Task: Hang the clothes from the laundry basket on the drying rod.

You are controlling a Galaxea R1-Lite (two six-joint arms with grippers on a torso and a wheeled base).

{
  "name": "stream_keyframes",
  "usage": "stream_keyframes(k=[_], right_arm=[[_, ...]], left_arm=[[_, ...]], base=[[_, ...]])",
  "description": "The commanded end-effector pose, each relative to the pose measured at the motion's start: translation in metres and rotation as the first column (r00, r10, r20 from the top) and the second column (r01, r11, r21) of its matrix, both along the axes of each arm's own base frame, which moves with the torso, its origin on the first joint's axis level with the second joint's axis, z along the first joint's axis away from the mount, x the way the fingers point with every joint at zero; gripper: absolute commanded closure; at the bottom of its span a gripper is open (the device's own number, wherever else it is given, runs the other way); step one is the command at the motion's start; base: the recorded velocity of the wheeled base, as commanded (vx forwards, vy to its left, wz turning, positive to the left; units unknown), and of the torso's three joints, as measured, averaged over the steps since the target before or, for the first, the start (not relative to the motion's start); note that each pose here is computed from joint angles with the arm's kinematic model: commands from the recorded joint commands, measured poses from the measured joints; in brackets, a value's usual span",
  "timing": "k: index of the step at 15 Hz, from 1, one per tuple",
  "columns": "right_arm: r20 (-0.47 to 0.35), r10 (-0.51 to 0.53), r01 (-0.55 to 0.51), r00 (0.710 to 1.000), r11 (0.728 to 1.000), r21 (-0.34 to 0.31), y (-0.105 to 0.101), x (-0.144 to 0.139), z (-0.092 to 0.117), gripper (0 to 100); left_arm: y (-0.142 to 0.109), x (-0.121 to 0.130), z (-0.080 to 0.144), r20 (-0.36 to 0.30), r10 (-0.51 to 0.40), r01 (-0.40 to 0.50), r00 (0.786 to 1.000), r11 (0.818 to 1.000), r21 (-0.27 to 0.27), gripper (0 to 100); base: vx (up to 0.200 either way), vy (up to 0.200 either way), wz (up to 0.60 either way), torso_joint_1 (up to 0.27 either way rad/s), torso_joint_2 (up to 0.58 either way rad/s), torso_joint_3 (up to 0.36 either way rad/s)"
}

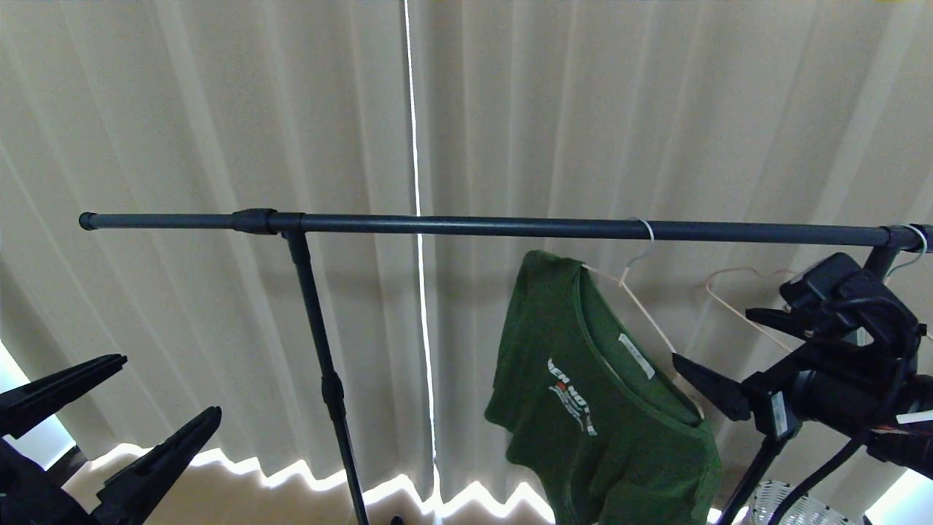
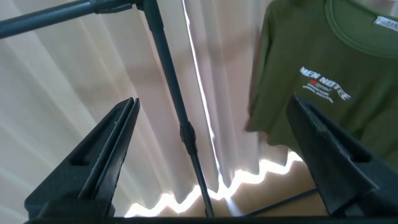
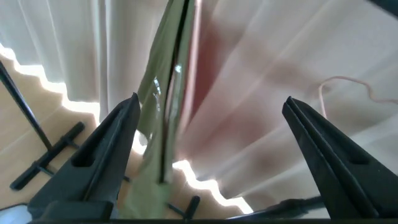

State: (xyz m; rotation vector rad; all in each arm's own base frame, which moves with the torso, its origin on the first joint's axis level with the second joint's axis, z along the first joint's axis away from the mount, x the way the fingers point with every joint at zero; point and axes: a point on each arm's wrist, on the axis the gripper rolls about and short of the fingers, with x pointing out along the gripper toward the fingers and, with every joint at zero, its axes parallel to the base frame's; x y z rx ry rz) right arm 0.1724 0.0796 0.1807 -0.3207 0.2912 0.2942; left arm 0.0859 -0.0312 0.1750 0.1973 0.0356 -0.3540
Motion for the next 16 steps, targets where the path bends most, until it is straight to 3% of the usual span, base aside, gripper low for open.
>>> stream_keyframes(k=[1,5,8,12,16], right_arm=[[0.053,-0.026,0.025,0.998,1.000,0.017,-0.014,-0.022,0.007,0],[0.109,-0.119,0.115,0.987,0.993,0.037,-0.037,-0.040,0.011,0],[0.072,-0.207,0.206,0.976,0.978,0.020,-0.052,-0.048,0.006,0],[0.075,-0.207,0.205,0.976,0.978,0.026,-0.055,-0.061,-0.001,0],[0.057,-0.205,0.204,0.977,0.979,0.024,-0.056,-0.063,-0.008,0]], left_arm=[[0.001,-0.002,0.002,0.016,0.005,-0.005,1.000,1.000,-0.006,0],[0.003,-0.004,0.002,0.022,0.021,-0.020,1.000,1.000,-0.011,0],[0.010,-0.007,0.002,0.039,0.082,-0.081,0.996,0.997,-0.014,0],[0.011,-0.006,-0.001,0.026,0.096,-0.095,0.995,0.995,-0.011,0],[0.011,-0.008,-0.005,0.013,0.096,-0.096,0.995,0.995,-0.008,0]], base=[[0.000,0.000,0.00,0.000,0.00,0.000],[0.000,0.000,0.00,0.000,0.00,0.000],[0.000,0.000,0.00,0.000,0.00,0.000],[0.000,0.000,0.00,0.000,0.00,0.000],[-0.200,0.000,0.00,0.001,0.00,0.005]])
